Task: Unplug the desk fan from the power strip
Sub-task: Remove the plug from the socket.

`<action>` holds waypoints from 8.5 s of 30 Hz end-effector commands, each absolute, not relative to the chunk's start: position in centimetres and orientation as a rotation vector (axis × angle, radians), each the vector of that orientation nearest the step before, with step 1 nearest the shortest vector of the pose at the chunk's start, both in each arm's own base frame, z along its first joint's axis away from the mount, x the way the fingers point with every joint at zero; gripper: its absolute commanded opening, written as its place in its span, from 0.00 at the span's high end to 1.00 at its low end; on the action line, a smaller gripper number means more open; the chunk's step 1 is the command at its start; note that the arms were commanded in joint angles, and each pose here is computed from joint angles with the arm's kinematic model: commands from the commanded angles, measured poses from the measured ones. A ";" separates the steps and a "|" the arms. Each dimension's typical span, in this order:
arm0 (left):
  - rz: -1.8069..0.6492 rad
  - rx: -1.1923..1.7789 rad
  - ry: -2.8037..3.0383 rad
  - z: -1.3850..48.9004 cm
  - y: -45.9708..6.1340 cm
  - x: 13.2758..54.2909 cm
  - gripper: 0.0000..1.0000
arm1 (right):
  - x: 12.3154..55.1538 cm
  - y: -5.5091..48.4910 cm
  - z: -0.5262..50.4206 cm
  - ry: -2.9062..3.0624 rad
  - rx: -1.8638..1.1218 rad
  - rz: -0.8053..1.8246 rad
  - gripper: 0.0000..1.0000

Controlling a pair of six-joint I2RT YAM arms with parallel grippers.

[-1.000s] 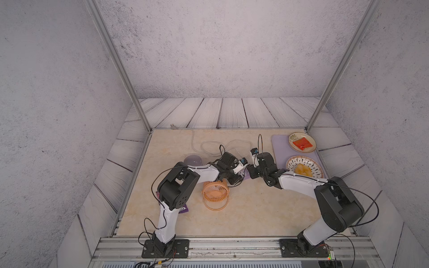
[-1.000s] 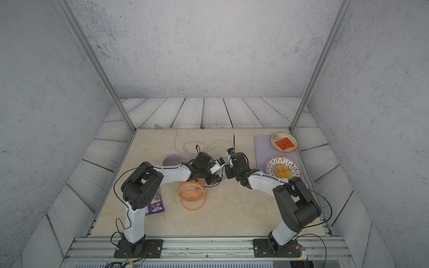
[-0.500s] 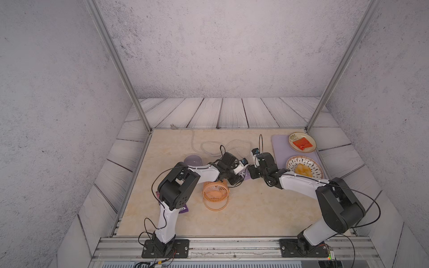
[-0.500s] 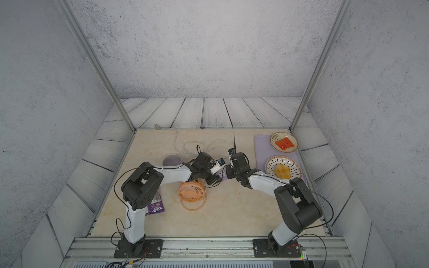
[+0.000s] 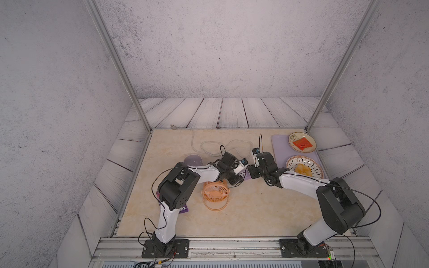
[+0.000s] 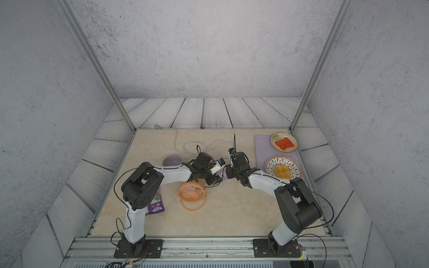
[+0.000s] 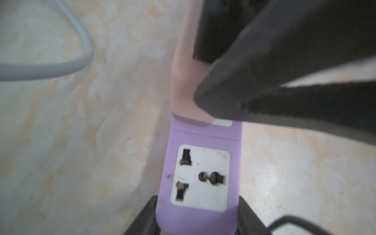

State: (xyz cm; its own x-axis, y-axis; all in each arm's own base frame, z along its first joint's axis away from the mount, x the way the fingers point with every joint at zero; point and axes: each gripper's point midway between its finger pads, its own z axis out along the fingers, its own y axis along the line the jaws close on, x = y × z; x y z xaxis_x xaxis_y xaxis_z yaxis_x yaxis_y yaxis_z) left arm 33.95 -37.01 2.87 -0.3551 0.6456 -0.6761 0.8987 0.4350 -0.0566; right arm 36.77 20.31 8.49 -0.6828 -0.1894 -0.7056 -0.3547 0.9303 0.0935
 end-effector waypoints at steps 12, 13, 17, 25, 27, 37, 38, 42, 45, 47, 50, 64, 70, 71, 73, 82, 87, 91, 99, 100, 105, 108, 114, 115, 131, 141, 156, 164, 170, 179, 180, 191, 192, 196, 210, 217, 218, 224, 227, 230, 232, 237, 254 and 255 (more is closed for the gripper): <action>-0.550 1.279 2.138 3.2 -36.6 34.0 1.00 | 37.2 21.5 10.7 2.299 -0.407 0.315 0.61; -0.548 1.280 2.137 3.2 -36.6 34.0 1.00 | 37.2 21.4 10.6 2.303 -0.402 0.303 0.61; -0.544 1.279 2.139 3.2 -36.5 34.0 1.00 | 37.3 21.0 10.4 2.309 -0.393 0.290 0.61; -0.545 1.276 2.134 3.4 -36.6 34.1 1.00 | 37.3 21.3 10.1 2.336 -0.402 0.285 0.62; -0.546 1.278 2.135 3.3 -36.6 34.1 1.00 | 37.2 21.5 10.2 2.335 -0.410 0.289 0.62; -0.548 1.275 2.139 3.3 -36.6 34.1 1.00 | 36.8 22.3 9.9 2.345 -0.431 0.305 0.62; -0.549 1.274 2.136 3.4 -36.7 34.1 1.00 | 36.8 22.2 10.0 2.344 -0.428 0.301 0.62; -0.547 1.271 2.138 3.4 -36.6 34.1 1.00 | 37.1 21.6 10.1 2.344 -0.401 0.261 0.62; -0.546 1.271 2.136 3.4 -36.6 34.1 1.00 | 37.1 21.2 10.0 2.350 -0.394 0.249 0.62; -0.544 1.270 2.137 3.4 -36.6 34.1 1.00 | 37.1 21.2 9.9 2.352 -0.389 0.250 0.62; -0.546 1.266 2.140 3.4 -36.6 34.2 1.00 | 37.1 21.2 9.8 2.356 -0.383 0.254 0.62; -0.545 1.267 2.146 3.2 -36.8 34.4 1.00 | 36.8 22.0 9.3 2.388 -0.408 0.289 0.62; -0.537 1.267 2.149 3.2 -36.7 34.4 1.00 | 36.8 21.3 9.1 2.392 -0.392 0.253 0.62; -0.532 1.268 2.150 3.1 -36.6 34.4 1.00 | 36.8 21.2 9.0 2.393 -0.389 0.250 0.62; -0.528 1.269 2.154 3.0 -36.6 34.4 1.00 | 36.8 21.1 9.1 2.392 -0.384 0.245 0.62; -0.528 1.267 2.151 3.2 -36.6 34.5 1.00 | 36.5 21.9 9.5 2.399 -0.404 0.279 0.63; -0.531 1.268 2.151 3.1 -36.7 34.5 1.00 | 36.3 22.5 9.2 2.410 -0.432 0.278 0.63; -0.532 1.267 2.153 3.1 -36.7 34.5 1.00 | 36.3 22.9 9.2 2.410 -0.434 0.284 0.64; -0.526 1.268 2.156 3.0 -36.5 34.3 1.00 | 36.6 22.6 9.4 2.437 -0.424 0.249 0.63; -0.527 1.269 2.156 2.9 -36.5 34.3 1.00 | 36.7 22.5 9.2 2.444 -0.422 0.242 0.63; -0.526 1.267 2.154 3.0 -36.4 34.3 1.00 | 36.6 22.5 8.9 2.463 -0.415 0.244 0.63; -0.526 1.267 2.152 3.1 -36.5 34.3 1.00 | 36.6 22.7 8.8 2.469 -0.415 0.256 0.63; -0.529 1.268 2.155 2.9 -36.5 34.3 1.00 | 36.6 22.8 8.7 2.474 -0.410 0.257 0.64; -0.529 1.266 2.153 3.0 -36.5 34.4 1.00 | 36.6 22.8 8.7 2.472 -0.410 0.255 0.64; -0.538 1.266 2.154 3.0 -36.6 34.2 1.00 | 36.8 22.6 8.9 2.473 -0.403 0.243 0.64; -0.539 1.271 2.155 2.9 -36.6 34.2 1.00 | 37.1 22.1 8.5 2.517 -0.385 0.206 0.64; -0.547 1.275 2.157 2.8 -36.6 34.1 1.00 | 37.7 22.4 8.2 2.510 -0.371 0.215 0.49; -0.545 1.276 2.156 2.8 -36.6 34.1 1.00 | 38.2 22.4 8.5 2.492 -0.362 0.217 0.36; -0.544 1.279 2.154 2.9 -36.6 34.1 1.00 | 38.2 22.4 9.2 2.463 -0.366 0.249 0.35; -0.544 1.285 2.155 2.8 -36.5 33.9 1.00 | 38.0 22.5 10.2 2.404 -0.367 0.352 0.35; -0.544 1.285 2.156 2.8 -36.5 33.9 1.00 | 37.9 22.4 10.3 2.401 -0.365 0.351 0.35; -0.547 1.286 2.157 2.9 -36.5 33.9 1.00 | 38.0 21.4 10.1 2.389 -0.344 0.367 0.36; -0.547 1.287 2.160 2.8 -36.5 33.8 1.00 | 38.1 21.3 10.0 2.387 -0.343 0.370 0.36; -0.548 1.288 2.155 3.0 -36.5 33.8 1.00 | 38.1 21.2 9.5 2.384 -0.352 0.365 0.38; -0.556 1.295 2.154 3.0 -36.5 33.6 1.00 | 38.5 21.4 9.1 2.376 -0.383 0.351 0.45; -0.561 1.297 2.155 3.0 -36.5 33.6 1.00 | 38.6 21.1 8.8 2.379 -0.380 0.330 0.42; -0.559 1.298 2.154 3.0 -36.5 33.6 1.00 | 38.6 21.1 8.8 2.379 -0.380 0.330 0.42; -0.565 1.299 2.157 2.9 -36.5 33.5 1.00 | 38.9 21.3 8.9 2.378 -0.390 0.326 0.45; -0.566 1.302 2.156 2.9 -36.5 33.5 1.00 | 38.9 21.4 8.9 2.376 -0.393 0.331 0.46; -0.566 1.302 2.157 2.9 -36.5 33.5 1.00 | 38.9 21.5 8.8 2.378 -0.400 0.332 0.47; -0.566 1.303 2.158 2.8 -36.5 33.5 1.00 | 38.9 21.4 8.8 2.380 -0.400 0.325 0.49; -0.567 1.305 2.164 2.6 -36.5 33.4 1.00 | 39.0 21.4 9.0 2.383 -0.410 0.315 0.52; -0.571 1.308 2.167 2.4 -36.5 33.3 1.00 | 39.3 21.7 9.2 2.403 -0.430 0.308 0.52; -0.571 1.309 2.167 2.4 -36.5 33.3 1.00 | 39.3 21.8 9.3 2.402 -0.431 0.308 0.53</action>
State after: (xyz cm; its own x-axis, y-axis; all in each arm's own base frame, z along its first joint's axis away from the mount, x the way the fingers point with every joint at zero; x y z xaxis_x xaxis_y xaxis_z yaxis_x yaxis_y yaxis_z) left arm 34.82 -36.23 2.88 -0.3929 0.6378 -0.6625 0.8741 0.4828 -0.0536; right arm 38.15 21.20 8.37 -0.7434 -0.2304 -0.6279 -0.3788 0.9188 0.1113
